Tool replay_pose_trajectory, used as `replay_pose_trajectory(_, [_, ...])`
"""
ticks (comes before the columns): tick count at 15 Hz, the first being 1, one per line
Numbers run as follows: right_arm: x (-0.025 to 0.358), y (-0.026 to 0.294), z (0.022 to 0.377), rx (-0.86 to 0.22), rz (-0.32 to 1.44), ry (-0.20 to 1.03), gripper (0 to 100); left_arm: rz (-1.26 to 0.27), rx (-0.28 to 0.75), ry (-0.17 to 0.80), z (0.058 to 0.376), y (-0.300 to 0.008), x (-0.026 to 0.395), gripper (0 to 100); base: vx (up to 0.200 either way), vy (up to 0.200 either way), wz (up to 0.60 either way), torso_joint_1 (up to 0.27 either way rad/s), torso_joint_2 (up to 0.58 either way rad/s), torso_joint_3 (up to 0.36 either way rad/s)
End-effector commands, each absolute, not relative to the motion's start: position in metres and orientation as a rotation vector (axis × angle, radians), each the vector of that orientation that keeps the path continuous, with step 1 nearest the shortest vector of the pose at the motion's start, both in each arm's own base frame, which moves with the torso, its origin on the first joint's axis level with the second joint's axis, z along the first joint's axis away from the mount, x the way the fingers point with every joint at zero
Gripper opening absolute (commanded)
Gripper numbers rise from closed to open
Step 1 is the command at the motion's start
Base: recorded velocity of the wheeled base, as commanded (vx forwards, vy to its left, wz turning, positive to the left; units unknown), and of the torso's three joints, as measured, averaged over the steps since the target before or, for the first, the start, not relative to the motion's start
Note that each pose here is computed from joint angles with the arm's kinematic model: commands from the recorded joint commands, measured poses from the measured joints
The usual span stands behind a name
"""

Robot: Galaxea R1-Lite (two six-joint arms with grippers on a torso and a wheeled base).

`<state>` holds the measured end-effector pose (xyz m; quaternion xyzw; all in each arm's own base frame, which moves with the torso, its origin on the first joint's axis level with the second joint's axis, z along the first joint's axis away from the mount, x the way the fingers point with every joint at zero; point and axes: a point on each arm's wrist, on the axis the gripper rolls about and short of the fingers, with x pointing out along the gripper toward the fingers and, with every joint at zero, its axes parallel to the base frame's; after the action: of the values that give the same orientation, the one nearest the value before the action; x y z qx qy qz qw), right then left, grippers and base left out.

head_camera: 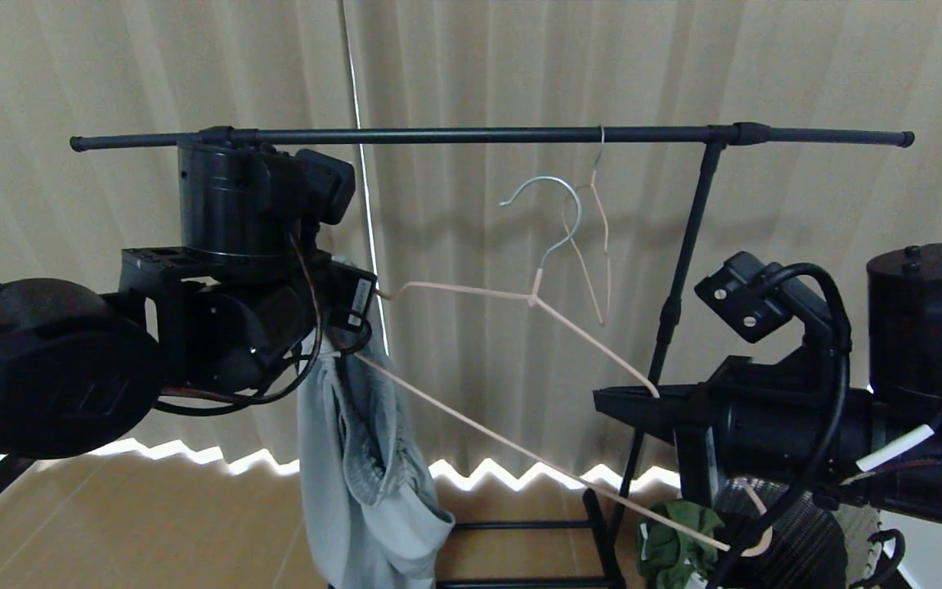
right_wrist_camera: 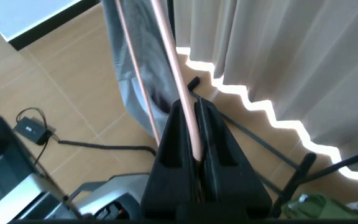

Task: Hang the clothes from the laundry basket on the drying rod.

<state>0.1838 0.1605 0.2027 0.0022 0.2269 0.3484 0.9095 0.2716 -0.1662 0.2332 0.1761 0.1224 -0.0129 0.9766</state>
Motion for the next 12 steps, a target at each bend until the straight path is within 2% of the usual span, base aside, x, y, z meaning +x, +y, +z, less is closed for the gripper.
replay_pose_trajectory(1, [0.192, 0.168, 0.192, -0.007, 0.705, 0.497, 0, -0.037, 0.346, 0.229, 0.241, -0.166, 0.263, 0, 0.000, 0.000, 0.00, 0.000, 0.00, 0.000])
replay_pose_trajectory(7, [0.206, 0.187, 0.185, 0.032, 0.699, 0.514, 0, -0.079, 0.337, 0.200, 0.254, -0.171, 0.245, 0, 0.000, 0.000, 0.00, 0.000, 0.00, 0.000])
replay_pose_trajectory(12, [0.203, 0.200, 0.184, 0.021, 0.720, 0.501, 0, -0.173, 0.312, 0.161, 0.262, -0.190, 0.223, 0, 0.000, 0.000, 0.00, 0.000, 0.00, 0.000])
